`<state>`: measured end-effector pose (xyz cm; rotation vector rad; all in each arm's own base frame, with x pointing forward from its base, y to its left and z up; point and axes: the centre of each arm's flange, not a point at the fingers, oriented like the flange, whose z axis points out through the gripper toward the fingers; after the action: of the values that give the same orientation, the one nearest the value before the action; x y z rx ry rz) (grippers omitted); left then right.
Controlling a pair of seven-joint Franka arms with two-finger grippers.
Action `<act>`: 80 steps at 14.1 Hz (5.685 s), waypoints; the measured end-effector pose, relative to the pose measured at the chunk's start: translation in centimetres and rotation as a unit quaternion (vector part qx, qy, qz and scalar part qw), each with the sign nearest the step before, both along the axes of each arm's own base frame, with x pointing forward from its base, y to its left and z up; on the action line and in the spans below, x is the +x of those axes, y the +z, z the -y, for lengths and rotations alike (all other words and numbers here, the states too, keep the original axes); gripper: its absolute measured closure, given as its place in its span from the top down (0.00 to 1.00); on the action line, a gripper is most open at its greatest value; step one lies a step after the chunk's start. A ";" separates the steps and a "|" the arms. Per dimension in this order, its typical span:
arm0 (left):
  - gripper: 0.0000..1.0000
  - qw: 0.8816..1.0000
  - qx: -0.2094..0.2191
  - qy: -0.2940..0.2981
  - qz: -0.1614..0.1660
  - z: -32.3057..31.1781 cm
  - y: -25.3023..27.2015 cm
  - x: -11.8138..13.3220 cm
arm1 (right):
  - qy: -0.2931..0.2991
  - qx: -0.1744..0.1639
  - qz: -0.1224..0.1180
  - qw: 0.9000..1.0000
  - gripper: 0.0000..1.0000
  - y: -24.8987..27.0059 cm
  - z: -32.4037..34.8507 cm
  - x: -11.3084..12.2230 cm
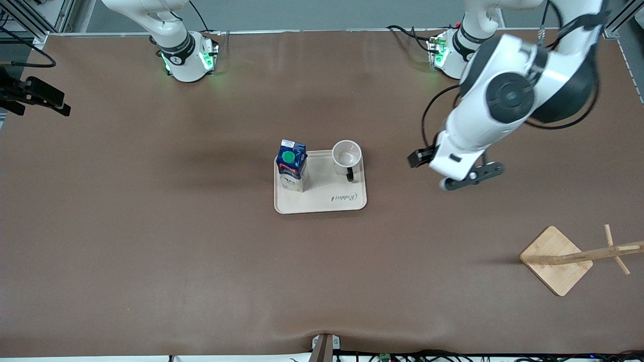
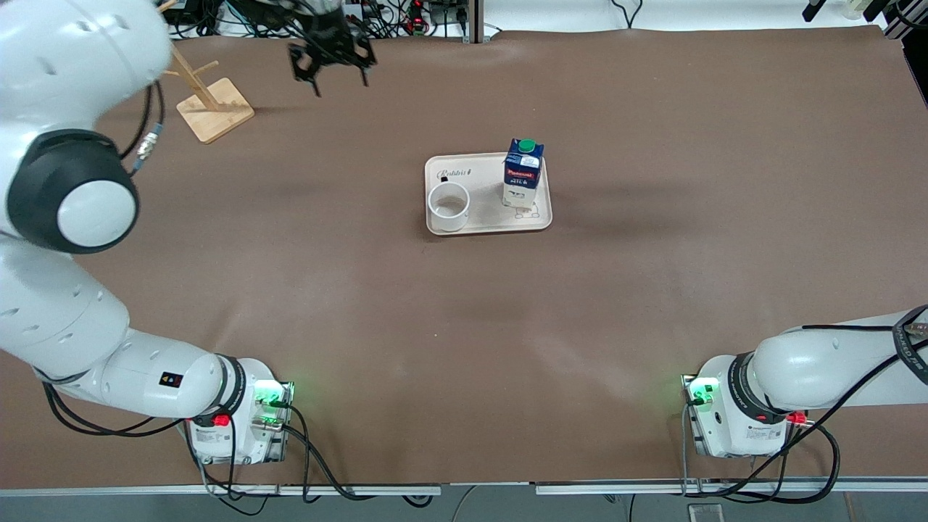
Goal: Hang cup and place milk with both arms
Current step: 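Reach the left gripper down to the white mug's rim on the tray, then close the left gripper on the white mug's rim, then lift the mug with the left gripper and carry it toward the wooden stand, then hang the mug handle on the stand peg while the right gripper reaches out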
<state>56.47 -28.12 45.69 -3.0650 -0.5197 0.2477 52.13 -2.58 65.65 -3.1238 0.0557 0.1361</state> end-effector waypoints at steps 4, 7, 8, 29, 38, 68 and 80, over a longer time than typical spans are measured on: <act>1.00 1.000 -0.002 -0.011 -0.012 6.5 -8.1 -1.3 | -0.001 0.000 -0.004 1.000 1.00 -0.5 0.1 0.3; 1.00 0.999 0.005 -0.028 -0.030 10.6 -12.7 -3.5 | -0.001 0.001 -0.005 1.000 1.00 -0.7 0.0 0.4; 1.00 0.999 0.010 -0.032 -0.035 11.6 -13.4 -4.6 | -0.001 0.001 -0.006 1.000 1.00 -0.7 0.0 0.5; 0.08 0.997 0.008 -0.082 -0.001 14.5 -20.2 -11.1 | 0.000 0.002 -0.019 1.000 1.00 -2.1 -0.1 1.3; 0.07 0.992 0.037 -0.068 0.104 3.7 -4.4 -2.9 | 0.001 0.002 -0.026 1.000 1.00 -2.7 -0.2 1.6; 0.07 0.971 -0.048 -0.104 0.208 -41.4 6.2 9.2 | -0.026 0.057 -0.079 0.995 1.00 -6.6 -9.7 2.6; 0.12 0.964 -0.082 -0.128 0.219 -47.0 3.8 9.2 | -0.063 0.057 -0.050 0.995 1.00 -10.8 -28.1 1.7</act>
<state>65.67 18.90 49.46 -3.3053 -0.1036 -0.4218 53.82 25.55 54.82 -2.9864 0.2370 0.2827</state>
